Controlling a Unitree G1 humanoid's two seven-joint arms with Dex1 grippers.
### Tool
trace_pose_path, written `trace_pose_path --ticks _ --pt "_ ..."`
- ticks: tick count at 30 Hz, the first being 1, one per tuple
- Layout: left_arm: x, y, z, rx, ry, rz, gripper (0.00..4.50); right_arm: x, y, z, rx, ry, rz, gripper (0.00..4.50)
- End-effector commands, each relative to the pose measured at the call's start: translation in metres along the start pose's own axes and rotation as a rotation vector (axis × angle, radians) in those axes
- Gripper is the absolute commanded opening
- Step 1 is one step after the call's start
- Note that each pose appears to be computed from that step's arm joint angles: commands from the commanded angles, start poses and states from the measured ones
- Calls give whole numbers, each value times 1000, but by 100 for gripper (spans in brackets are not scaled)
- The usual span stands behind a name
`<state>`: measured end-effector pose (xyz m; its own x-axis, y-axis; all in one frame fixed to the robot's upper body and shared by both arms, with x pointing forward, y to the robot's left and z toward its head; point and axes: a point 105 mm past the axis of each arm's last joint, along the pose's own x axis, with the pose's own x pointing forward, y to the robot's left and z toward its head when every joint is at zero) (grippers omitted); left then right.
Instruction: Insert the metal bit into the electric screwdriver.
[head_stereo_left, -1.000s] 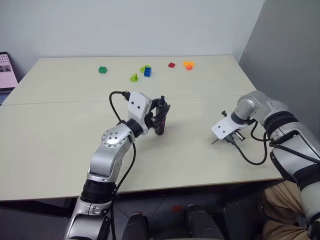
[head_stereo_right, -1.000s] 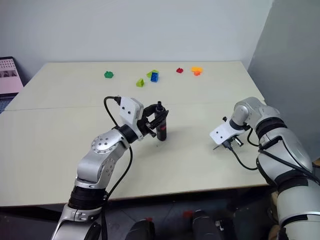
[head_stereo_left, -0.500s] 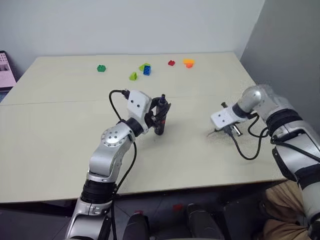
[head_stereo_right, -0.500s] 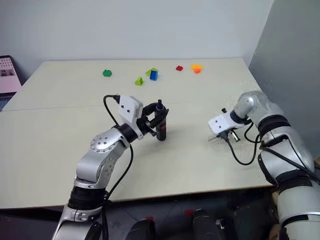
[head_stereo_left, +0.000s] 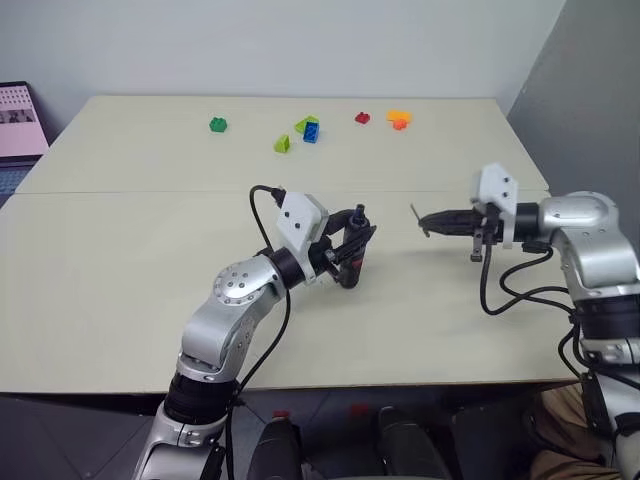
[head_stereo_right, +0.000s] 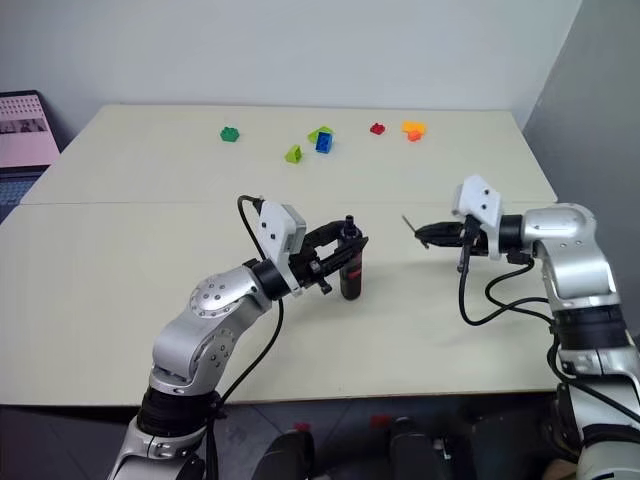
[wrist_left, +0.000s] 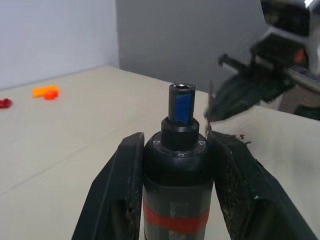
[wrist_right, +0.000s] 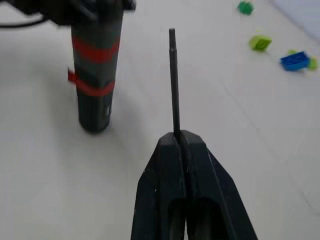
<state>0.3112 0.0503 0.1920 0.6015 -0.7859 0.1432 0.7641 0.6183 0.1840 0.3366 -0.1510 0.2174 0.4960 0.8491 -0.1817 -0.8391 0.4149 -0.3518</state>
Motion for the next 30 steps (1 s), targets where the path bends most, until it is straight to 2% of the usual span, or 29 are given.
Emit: trace_pose_path --ticks 1,10,21,30 --pt "1 1 15 97 -93 34 161 -3 4 26 62 -133 -85 0" --pt "0 16 5 79 -121 196 161 12 7 62 130 -324 -158 0" --pt "3 21 9 67 -145 321 161 41 20 92 145 -424 -129 0" --pt "8 17 10 62 -146 314 161 46 26 97 175 -448 -81 0"
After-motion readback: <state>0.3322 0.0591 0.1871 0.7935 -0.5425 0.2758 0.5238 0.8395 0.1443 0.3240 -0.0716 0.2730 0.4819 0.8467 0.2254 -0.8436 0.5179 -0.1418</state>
